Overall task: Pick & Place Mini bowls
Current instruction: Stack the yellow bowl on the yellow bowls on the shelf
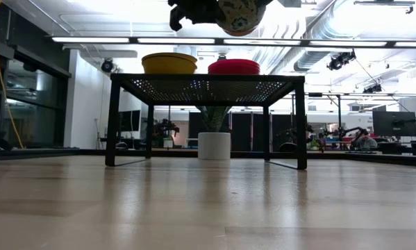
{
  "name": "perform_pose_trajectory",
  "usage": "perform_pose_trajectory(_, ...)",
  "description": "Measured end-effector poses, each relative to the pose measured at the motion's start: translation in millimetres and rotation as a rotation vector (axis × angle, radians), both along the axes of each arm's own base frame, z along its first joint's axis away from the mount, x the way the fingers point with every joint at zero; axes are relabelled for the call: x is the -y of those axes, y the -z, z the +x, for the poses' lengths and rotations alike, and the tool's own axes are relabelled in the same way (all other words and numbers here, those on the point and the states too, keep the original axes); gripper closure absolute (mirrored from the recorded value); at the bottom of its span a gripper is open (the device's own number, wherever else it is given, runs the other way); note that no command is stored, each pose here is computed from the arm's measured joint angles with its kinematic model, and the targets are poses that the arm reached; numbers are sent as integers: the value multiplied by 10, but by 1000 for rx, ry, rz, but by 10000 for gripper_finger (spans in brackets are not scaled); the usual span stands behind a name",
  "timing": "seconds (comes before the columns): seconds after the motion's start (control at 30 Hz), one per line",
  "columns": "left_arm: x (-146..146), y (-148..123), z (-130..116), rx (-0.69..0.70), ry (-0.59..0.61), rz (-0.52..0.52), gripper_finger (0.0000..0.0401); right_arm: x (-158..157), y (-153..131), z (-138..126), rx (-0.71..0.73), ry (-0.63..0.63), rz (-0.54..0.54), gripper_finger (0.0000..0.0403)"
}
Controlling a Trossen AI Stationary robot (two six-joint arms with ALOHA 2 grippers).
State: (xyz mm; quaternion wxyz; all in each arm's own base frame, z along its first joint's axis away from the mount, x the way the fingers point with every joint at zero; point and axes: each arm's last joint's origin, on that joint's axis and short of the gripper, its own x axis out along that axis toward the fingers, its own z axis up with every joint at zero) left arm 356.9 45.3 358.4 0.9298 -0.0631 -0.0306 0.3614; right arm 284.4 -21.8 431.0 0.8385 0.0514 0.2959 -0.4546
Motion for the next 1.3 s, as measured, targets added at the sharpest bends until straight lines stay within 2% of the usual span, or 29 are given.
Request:
perform_pose_trajectory(0.33,1,5,1,-16,6,11,371,-2,1,4,-13,-23,5,395)
perform_pose_trajectory(0.47,4,23,4,-40,21,21,393,-17,5,5,-21,-62,38,357)
perform_pose_trajectory(0.63,18,21,10,-39,50,24,393,-17,-7,2,-20,-74,39,292)
perform_pose_trajectory(0.8,32,16,15,-34,61,27,393,-15,-42,-23,-4,-89,43,246)
perform_pose_trajectory(1.03,34,-9,9,-25,55,38,393,-15,-130,-140,35,-95,51,213)
perform_pose_trajectory(1.3,38,-120,-93,-45,39,78,393,-30,-276,-352,99,-144,87,201)
